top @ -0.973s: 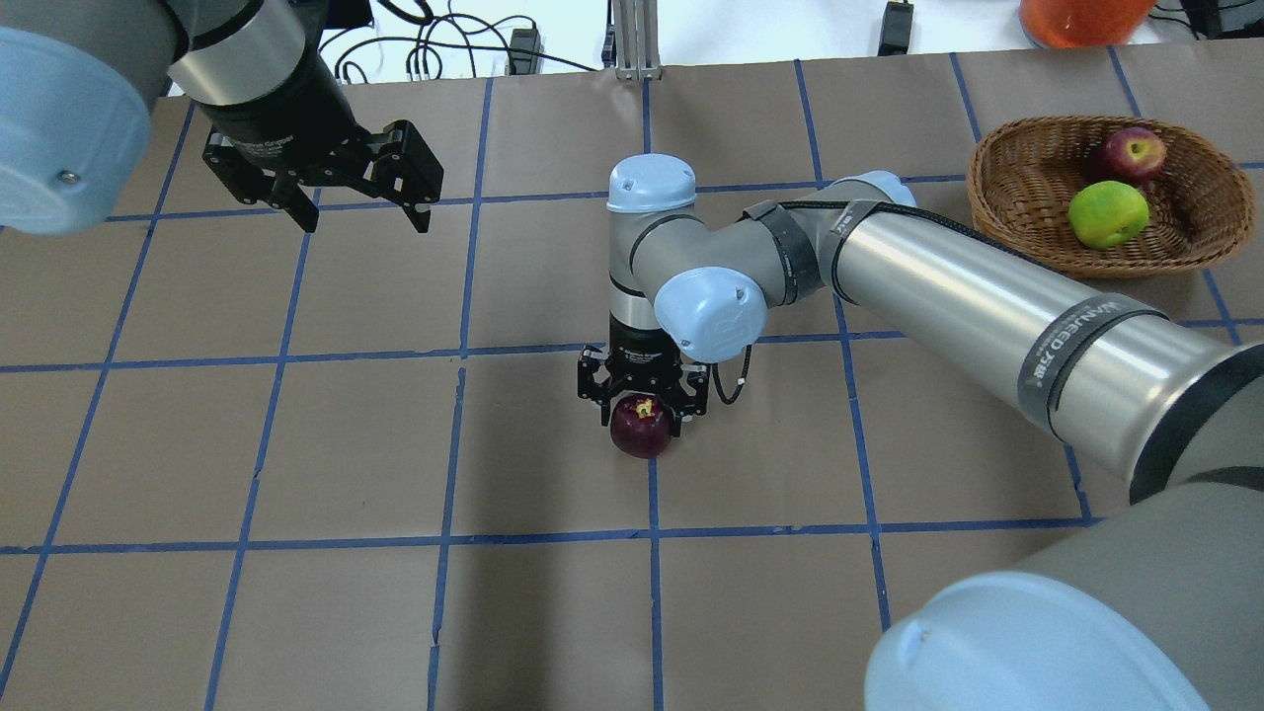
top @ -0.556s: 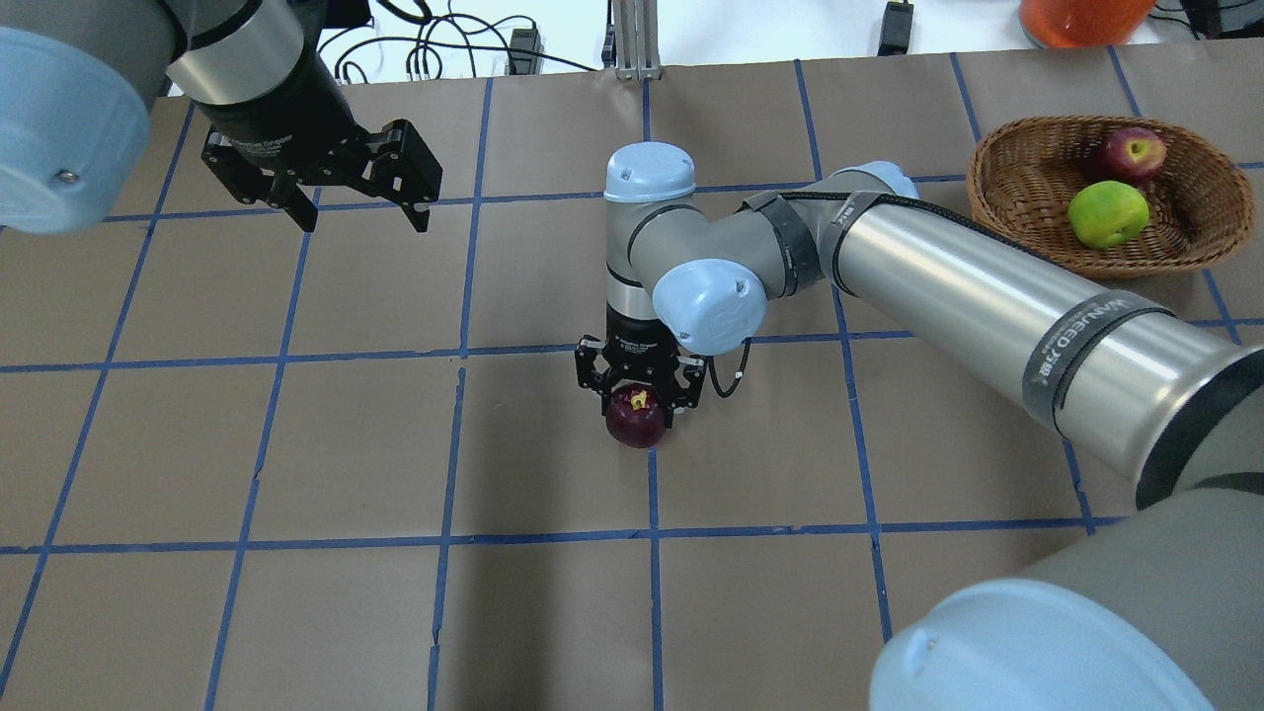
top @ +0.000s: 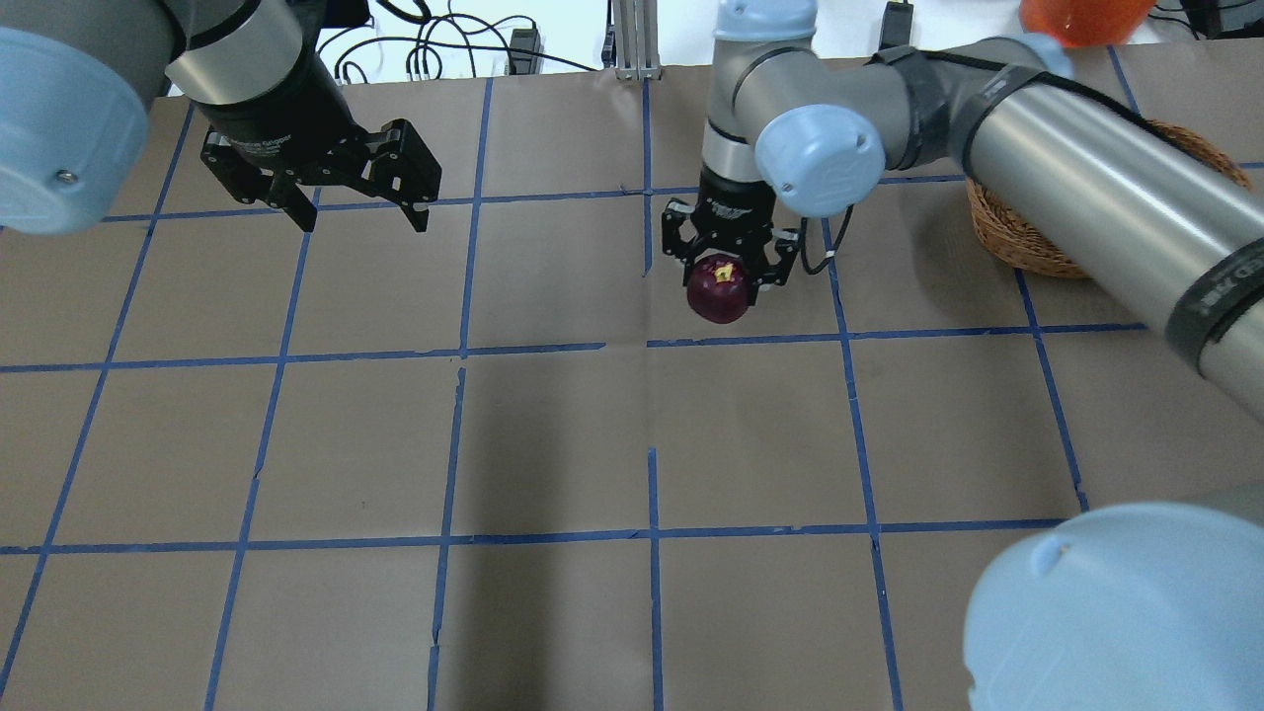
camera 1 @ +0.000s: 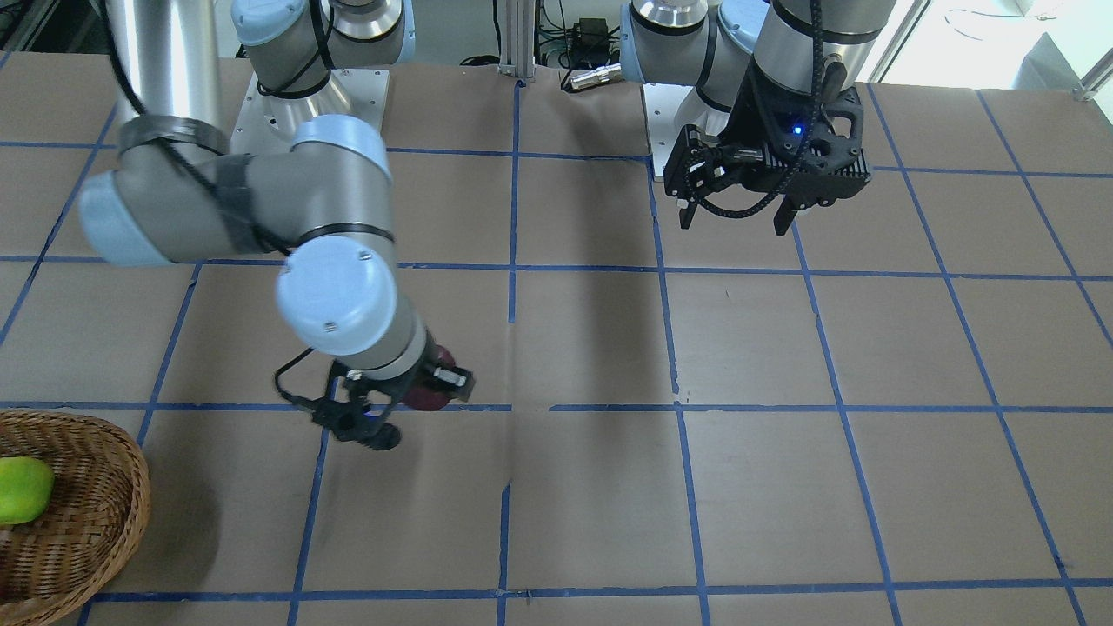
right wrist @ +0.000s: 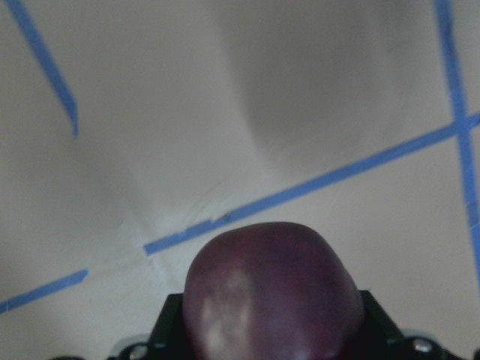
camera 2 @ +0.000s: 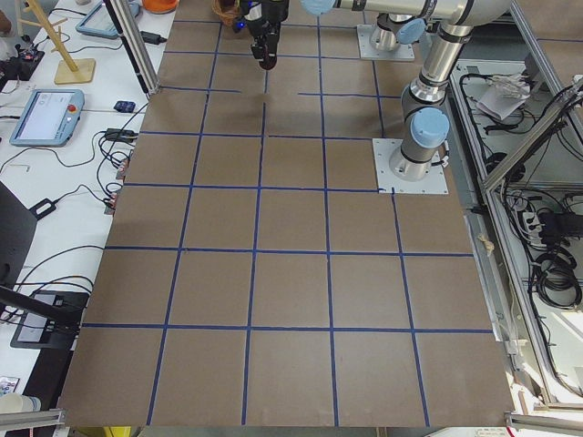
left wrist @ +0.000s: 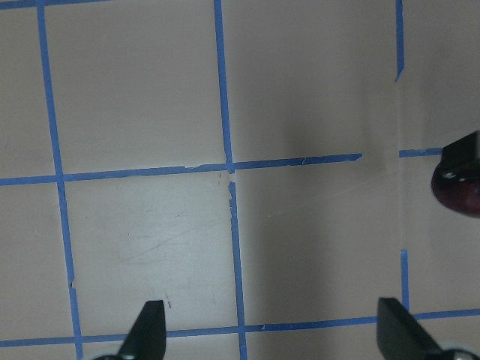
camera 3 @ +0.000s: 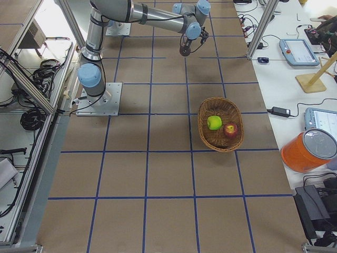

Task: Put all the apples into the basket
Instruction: 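Carry the dark red apple to the basket with the right gripper and release it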

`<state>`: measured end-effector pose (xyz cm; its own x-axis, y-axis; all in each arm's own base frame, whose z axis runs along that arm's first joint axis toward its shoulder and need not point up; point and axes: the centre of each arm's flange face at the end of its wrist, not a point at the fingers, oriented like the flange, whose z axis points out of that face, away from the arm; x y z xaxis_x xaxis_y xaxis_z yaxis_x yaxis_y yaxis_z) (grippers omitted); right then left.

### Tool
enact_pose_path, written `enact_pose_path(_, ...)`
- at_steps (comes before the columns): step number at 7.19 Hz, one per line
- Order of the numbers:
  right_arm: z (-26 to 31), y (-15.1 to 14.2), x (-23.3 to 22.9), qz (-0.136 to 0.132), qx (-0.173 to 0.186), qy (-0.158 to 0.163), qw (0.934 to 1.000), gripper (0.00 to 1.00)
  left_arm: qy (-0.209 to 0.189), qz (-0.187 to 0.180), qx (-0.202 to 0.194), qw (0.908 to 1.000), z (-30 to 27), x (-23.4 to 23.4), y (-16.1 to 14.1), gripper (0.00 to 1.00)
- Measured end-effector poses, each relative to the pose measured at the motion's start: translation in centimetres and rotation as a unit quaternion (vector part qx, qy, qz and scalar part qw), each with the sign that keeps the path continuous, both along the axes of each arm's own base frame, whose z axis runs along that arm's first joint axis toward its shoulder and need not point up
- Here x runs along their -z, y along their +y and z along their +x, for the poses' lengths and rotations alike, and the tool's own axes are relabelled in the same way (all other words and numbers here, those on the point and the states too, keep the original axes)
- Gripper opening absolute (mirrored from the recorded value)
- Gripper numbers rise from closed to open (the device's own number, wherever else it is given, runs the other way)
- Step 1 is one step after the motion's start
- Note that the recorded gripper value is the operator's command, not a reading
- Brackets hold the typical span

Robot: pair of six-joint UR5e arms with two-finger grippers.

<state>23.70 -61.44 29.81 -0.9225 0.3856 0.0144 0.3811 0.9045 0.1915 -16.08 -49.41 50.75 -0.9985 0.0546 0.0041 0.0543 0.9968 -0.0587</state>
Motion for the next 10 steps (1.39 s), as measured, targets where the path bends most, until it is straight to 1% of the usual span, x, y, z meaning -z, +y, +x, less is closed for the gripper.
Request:
enact_pose_path(1,-5.3,-2.5,-1.6,-0.018,0.001,0.011,0.9998,0.0,0.0,0.0,-0.001,1.0,0.0,0.0,0.0,1.0)
enact_pose_path(2,-10.8,-4.4,-3.0,-0.034,-0.005,0.024,0.9991,0.0,0.0,0.0,-0.001,1.0,0.0,0.0,-0.1,1.0)
enact_pose_path(3,-15.9,-5.7,-3.9,-0.044,-0.023,0.04,0.998,0.0,0.0,-0.001,-0.001,1.0,0.1,0.0,-0.1,1.0)
enact_pose_path(5,-24.7,-6.9,-4.4,-0.058,-0.08,0.07,0.9927,0.0,-0.001,-0.002,-0.001,1.0,0.2,0.0,-0.1,1.0)
enact_pose_path(6,-28.2,-7.3,-3.8,-0.062,-0.1,0.082,0.9897,0.0,-0.001,-0.002,-0.002,1.0,0.3,0.0,-0.1,1.0)
enact_pose_path(7,-31.0,-8.1,-2.3,-0.065,-0.113,0.094,0.987,0.0,-0.001,-0.002,-0.003,1.0,0.4,0.0,-0.1,1.0)
enact_pose_path(8,-32.7,-8.8,-0.3,-0.067,-0.117,0.1,0.9858,0.03,-0.001,-0.002,-0.004,1.0,0.4,0.0,-0.2,1.0)
enact_pose_path(10,-33.7,-9.9,2.1,-0.075,-0.117,0.105,0.9847,0.93,0.0,-0.002,-0.006,1.0,0.4,0.0,-0.2,1.0)
